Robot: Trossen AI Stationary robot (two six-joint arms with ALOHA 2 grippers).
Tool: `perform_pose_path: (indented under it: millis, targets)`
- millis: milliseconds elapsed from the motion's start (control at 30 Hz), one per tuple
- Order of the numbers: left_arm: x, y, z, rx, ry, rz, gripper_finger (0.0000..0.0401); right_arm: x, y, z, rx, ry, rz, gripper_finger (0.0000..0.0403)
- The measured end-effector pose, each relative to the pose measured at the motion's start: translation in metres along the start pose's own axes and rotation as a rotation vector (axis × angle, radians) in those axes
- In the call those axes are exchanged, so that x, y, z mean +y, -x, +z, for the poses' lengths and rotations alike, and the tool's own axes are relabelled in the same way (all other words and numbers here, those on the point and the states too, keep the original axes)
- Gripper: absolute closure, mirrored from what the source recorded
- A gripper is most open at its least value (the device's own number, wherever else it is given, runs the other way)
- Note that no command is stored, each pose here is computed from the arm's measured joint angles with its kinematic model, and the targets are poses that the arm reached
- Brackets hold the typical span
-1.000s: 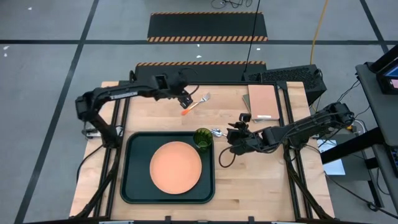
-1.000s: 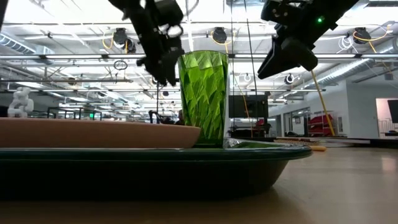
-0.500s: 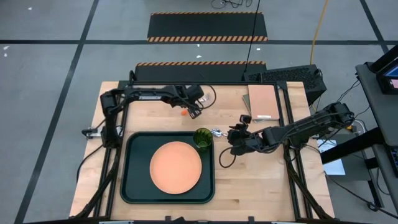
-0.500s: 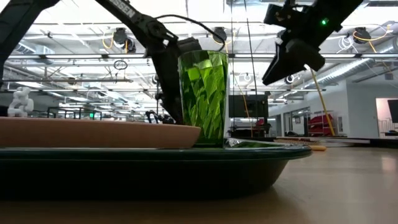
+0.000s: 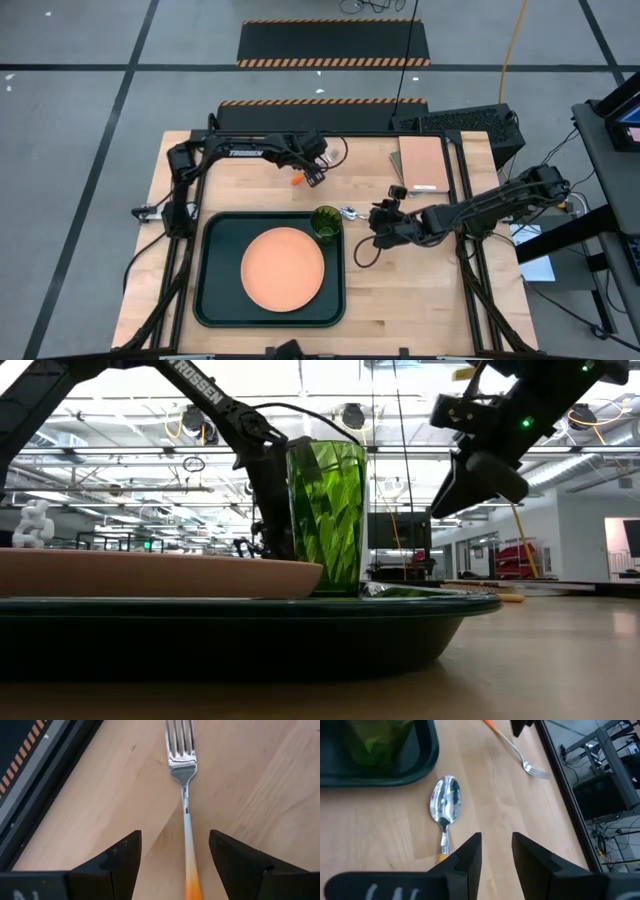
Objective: Pick and place plate/cup/fork/spoon on tray
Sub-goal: Put the orange fork on the black serving tray beside the light orange plate
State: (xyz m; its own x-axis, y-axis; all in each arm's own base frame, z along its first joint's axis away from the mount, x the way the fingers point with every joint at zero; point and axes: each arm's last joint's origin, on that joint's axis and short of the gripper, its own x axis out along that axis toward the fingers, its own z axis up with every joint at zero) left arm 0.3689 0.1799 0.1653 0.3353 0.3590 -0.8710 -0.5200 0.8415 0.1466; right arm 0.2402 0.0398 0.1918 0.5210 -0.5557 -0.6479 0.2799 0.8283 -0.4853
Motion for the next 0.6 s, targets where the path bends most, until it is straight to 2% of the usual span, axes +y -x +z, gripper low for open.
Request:
perform_pose_path:
  millis: [200, 600]
  targets:
    - [-0.003, -0.021, -0.005, 0.026, -0.038, -0.002, 0.0164, 0.001, 0.0, 0.002, -0.012, -0.011, 0.026, 0.03]
    - [-0.002, -0.024, 0.005, -0.078, -0.042, -0.027, 0.0164, 0.001, 0.0, 0.005, -0.035, -0.006, 0.031, 0.03]
